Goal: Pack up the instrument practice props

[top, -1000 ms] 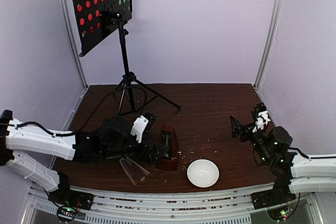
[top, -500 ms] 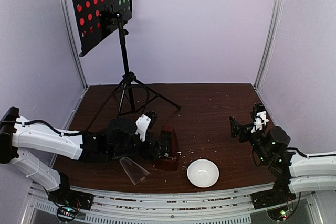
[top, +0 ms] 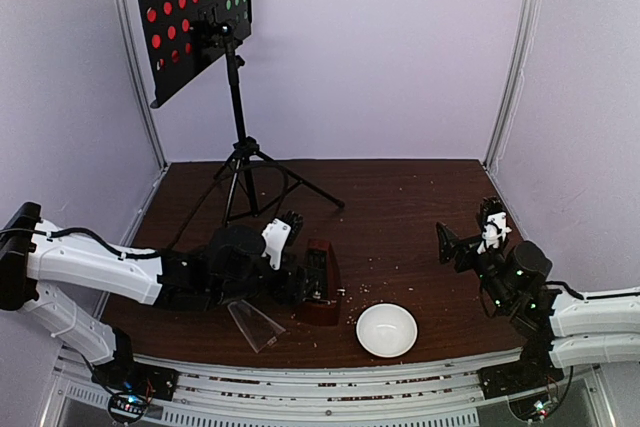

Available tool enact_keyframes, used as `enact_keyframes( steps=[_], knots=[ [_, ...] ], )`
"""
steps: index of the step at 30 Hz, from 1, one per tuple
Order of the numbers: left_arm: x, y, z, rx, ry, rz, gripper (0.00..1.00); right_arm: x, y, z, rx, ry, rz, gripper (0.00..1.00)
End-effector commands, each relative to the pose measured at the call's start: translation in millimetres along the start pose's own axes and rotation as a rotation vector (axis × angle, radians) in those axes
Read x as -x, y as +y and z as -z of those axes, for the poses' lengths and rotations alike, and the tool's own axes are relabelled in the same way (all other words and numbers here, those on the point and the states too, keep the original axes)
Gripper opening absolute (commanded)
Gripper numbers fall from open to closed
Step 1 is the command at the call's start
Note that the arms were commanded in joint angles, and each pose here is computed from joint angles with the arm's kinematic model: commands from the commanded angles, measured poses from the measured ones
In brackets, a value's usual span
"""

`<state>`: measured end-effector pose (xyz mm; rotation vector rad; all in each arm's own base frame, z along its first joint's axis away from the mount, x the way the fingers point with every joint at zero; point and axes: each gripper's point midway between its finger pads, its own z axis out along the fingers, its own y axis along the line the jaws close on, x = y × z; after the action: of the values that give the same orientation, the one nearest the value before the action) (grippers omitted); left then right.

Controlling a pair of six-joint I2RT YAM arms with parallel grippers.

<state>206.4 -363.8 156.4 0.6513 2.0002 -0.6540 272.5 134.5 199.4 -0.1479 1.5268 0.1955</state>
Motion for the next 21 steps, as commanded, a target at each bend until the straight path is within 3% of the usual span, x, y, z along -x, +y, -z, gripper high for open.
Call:
enact_keyframes(
  steps=[1, 21],
  knots=[
    [22.4, -8.7, 2.1, -0.018, -0.070, 0.027, 0.67, 15.4, -3.2, -4.1, -0.028, -0.038, -0.026, 1.00],
    [22.9, -9.6, 6.8, -0.026, -0.075, 0.040, 0.53, 16.0, -3.0, -4.1, -0.027, -0.038, -0.026, 1.00]
  ],
)
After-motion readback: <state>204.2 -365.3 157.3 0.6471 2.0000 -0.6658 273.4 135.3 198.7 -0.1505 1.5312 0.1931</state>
